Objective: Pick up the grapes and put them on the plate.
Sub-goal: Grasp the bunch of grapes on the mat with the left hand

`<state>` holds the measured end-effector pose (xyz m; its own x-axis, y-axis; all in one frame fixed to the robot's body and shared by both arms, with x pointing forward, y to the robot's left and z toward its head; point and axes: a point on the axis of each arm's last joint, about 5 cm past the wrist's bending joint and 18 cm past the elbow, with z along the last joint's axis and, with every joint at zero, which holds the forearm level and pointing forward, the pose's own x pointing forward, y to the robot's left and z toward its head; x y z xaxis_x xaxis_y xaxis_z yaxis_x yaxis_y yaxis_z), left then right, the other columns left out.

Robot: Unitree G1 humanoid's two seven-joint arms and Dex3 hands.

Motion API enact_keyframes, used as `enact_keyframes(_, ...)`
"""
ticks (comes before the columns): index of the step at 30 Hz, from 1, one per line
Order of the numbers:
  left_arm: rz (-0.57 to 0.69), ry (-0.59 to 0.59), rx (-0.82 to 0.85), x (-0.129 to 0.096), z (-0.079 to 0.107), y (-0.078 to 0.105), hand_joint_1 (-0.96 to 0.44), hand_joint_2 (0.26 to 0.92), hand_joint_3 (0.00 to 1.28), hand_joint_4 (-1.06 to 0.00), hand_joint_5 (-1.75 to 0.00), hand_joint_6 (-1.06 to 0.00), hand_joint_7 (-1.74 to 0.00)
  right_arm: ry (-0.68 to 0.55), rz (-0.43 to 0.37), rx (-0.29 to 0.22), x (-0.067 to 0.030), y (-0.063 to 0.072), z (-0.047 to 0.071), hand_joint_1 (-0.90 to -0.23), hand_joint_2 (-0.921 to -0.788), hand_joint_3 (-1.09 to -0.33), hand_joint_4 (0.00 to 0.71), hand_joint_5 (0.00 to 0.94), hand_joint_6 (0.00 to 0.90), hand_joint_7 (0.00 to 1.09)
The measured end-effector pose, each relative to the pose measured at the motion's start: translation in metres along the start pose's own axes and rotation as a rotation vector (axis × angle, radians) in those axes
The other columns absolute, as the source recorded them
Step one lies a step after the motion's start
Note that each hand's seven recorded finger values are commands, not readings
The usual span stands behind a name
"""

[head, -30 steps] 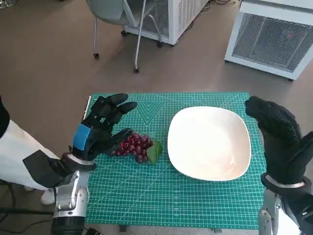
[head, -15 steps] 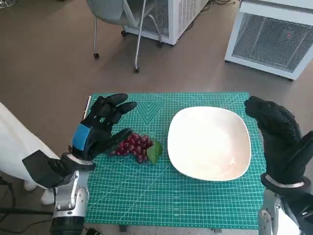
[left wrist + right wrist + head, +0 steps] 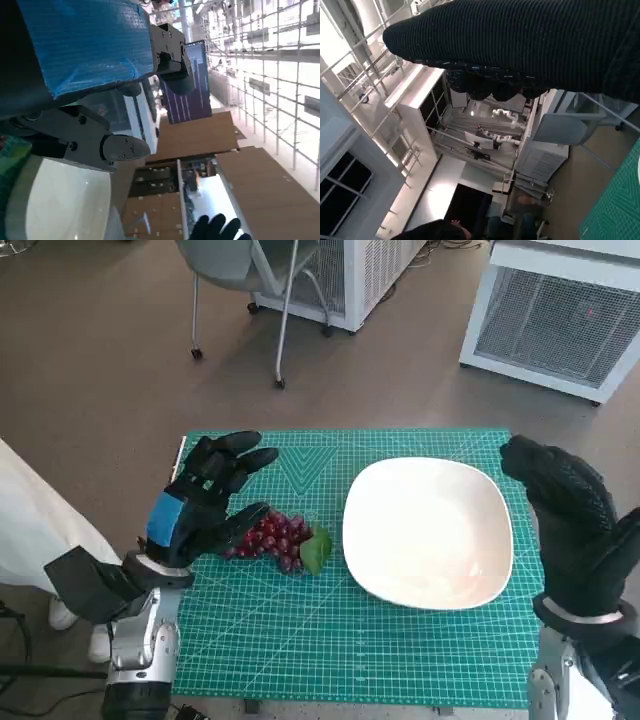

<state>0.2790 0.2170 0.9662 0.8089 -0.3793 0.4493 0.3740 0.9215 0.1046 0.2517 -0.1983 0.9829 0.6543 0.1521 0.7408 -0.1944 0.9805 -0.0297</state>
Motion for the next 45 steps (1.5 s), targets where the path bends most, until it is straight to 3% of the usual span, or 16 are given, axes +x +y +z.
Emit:
enact_keyframes(3, -0.042, 0.067, 0.147, 0.001, 0.006, 0.005, -0.23, 0.856, 0.03, -0.17, -0.17, -0.18, -0.34, 0.000, 0.000, -0.001, 0.0001, 0.000, 0.000, -0.537, -0.921, -0.640, 0.429, 0.002, 0.058, 0.63)
enact_keyframes(6, -0.108, 0.140, 0.334, 0.002, 0.017, 0.013, -0.26, 0.806, 0.01, -0.12, -0.05, -0.20, -0.16, -0.002, 0.000, -0.002, 0.0001, 0.000, 0.000, -0.539, -0.921, -0.640, 0.429, 0.002, 0.055, 0.62)
enact_keyframes(11, -0.215, 0.233, 0.662, 0.007, 0.042, 0.020, -0.29, 0.758, 0.00, -0.09, -0.01, -0.24, -0.07, -0.004, -0.002, -0.006, -0.0001, -0.001, 0.001, -0.540, -0.921, -0.640, 0.430, 0.002, 0.054, 0.62)
enact_keyframes(16, -0.246, 0.308, 0.884, 0.013, 0.058, 0.014, -0.26, 0.731, 0.00, -0.09, 0.00, -0.27, -0.04, -0.001, -0.003, -0.005, -0.0004, -0.001, 0.000, -0.540, -0.921, -0.639, 0.429, 0.002, 0.055, 0.62)
enact_keyframes(25, -0.305, 0.474, 1.010, 0.016, 0.045, 0.000, -0.24, 0.720, 0.00, -0.10, 0.00, -0.29, -0.02, 0.001, -0.001, -0.003, -0.0006, 0.000, -0.001, -0.536, -0.921, -0.635, 0.429, 0.001, 0.057, 0.62)
enact_keyframes(45, -0.390, 0.676, 1.101, 0.028, 0.015, -0.011, -0.23, 0.730, 0.00, -0.17, -0.01, -0.32, -0.01, -0.003, 0.001, -0.008, -0.0011, 0.000, 0.000, -0.540, -0.921, -0.636, 0.426, 0.000, 0.053, 0.61)
